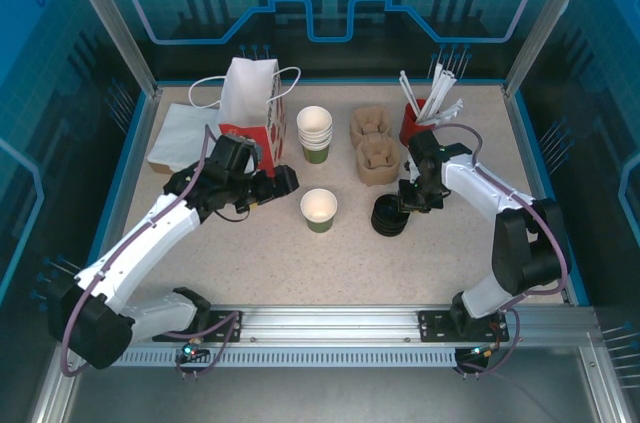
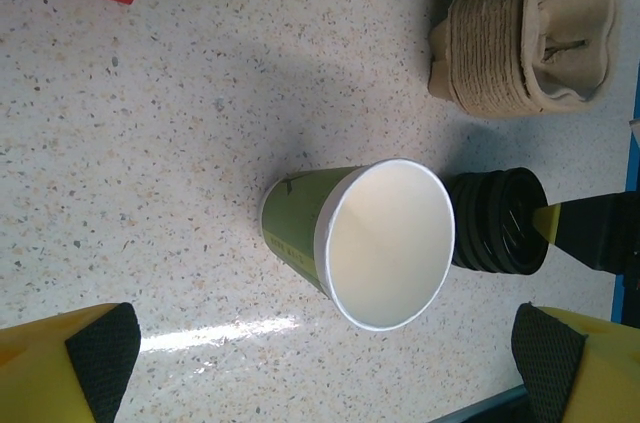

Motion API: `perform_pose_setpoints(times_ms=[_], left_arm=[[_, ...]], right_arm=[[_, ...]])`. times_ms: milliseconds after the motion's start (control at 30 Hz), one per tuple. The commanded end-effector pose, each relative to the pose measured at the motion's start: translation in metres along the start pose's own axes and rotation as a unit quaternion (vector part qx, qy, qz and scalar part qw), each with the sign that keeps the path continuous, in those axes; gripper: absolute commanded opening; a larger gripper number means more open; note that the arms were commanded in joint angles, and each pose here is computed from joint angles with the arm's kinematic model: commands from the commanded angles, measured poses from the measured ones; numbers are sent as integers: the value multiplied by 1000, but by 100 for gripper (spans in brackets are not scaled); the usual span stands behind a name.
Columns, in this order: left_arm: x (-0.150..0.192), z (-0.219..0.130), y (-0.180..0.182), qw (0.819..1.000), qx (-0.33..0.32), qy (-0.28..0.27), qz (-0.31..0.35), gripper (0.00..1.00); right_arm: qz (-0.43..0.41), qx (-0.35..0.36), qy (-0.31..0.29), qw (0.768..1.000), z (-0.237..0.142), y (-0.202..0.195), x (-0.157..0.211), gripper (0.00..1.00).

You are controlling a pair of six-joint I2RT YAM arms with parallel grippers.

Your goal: Pack the takeout coffee

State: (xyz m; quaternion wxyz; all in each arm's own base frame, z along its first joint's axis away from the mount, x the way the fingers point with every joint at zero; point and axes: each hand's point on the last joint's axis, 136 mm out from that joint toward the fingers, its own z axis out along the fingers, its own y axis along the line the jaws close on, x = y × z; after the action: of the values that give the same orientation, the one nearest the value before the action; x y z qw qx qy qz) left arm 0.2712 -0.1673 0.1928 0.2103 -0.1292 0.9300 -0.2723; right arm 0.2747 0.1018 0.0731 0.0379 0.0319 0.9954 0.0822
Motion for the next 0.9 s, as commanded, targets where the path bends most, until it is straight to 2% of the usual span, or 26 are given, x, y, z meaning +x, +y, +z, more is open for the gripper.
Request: perform_pose_setpoints(times_ms=[0, 367, 567, 733, 867], left_arm=[[-10, -17, -11, 999, 16, -33, 28, 99], [-23, -37, -24, 994, 40, -79, 70, 99], [-27, -46, -32, 988, 63, -104, 98, 99], [-30, -68, -55, 966, 127, -151, 165, 99], [-35, -91, -75, 935, 184, -214, 215, 99]], right_arm=[[-13, -7, -10, 1000, -14, 7, 0, 19], [-18, -15, -25, 999, -33, 8, 4, 19], [-19, -45, -48, 998, -49, 13, 3, 19], [-3, -117, -79, 990, -70, 26, -1, 19], [19, -182, -104, 978, -95, 38, -5, 19]])
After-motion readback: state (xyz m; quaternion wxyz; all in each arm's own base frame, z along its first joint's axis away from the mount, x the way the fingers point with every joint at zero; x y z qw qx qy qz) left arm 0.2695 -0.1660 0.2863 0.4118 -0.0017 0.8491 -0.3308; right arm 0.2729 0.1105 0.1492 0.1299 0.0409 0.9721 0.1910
